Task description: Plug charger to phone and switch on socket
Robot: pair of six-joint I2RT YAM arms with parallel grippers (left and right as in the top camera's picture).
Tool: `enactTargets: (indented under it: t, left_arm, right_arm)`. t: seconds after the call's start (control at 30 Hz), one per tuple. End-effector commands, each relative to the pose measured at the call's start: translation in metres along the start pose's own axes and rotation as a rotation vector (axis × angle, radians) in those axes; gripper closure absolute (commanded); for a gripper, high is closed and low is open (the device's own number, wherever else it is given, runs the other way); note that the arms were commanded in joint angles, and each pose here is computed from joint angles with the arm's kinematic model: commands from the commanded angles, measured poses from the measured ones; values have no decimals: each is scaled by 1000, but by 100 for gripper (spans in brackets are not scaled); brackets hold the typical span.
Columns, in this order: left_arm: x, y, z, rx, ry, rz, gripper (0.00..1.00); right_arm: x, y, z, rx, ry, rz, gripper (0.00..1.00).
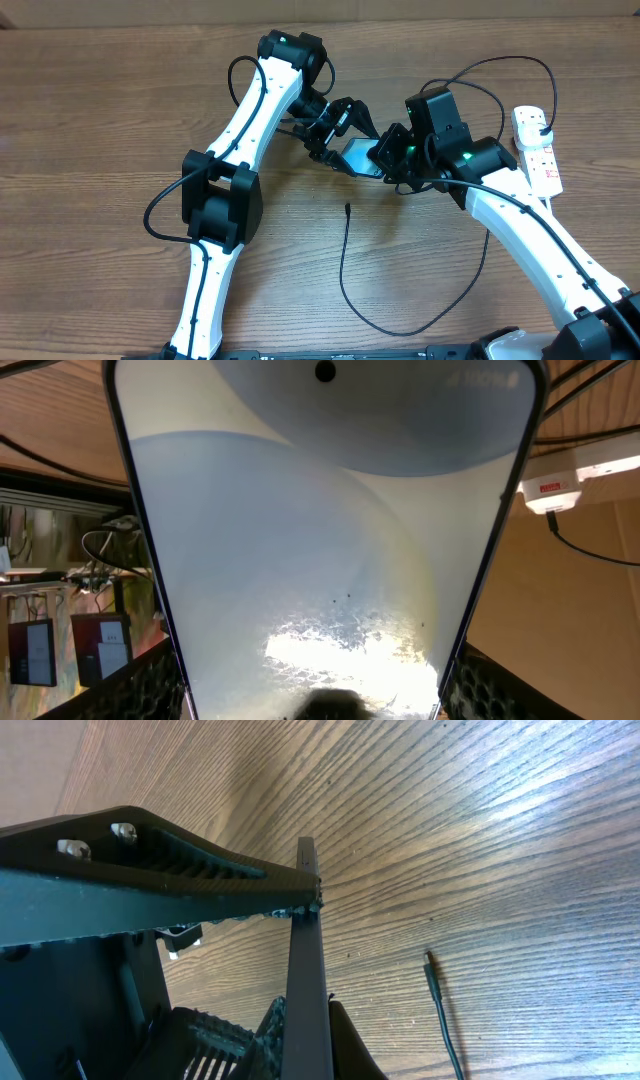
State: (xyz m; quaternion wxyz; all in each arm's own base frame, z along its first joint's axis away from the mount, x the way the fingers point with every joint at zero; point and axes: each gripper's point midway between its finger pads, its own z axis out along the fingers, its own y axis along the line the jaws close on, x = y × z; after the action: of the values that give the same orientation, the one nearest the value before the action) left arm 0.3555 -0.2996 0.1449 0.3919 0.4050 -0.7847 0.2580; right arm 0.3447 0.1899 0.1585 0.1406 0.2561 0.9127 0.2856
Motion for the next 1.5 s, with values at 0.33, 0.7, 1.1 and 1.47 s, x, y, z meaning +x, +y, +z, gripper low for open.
enactTargets:
  t: [0.33,0.7,1.1,1.47]
  left_arm:
    - [-16,4,-32,32,-31,144,0]
    - [-20,19,-117,135,-266,255,0]
    - [24,33,-192,320,-473,302,0]
    - [44,15,-199,406,-519,327,0]
  right_arm:
    - [-3,8,0,-25,-13,8,96]
    - [-23,17,-6,-108,-20,230,96]
    - [-20,90,-31,-429,209,568,96]
    - [-6,136,-63,-571,480,770,96]
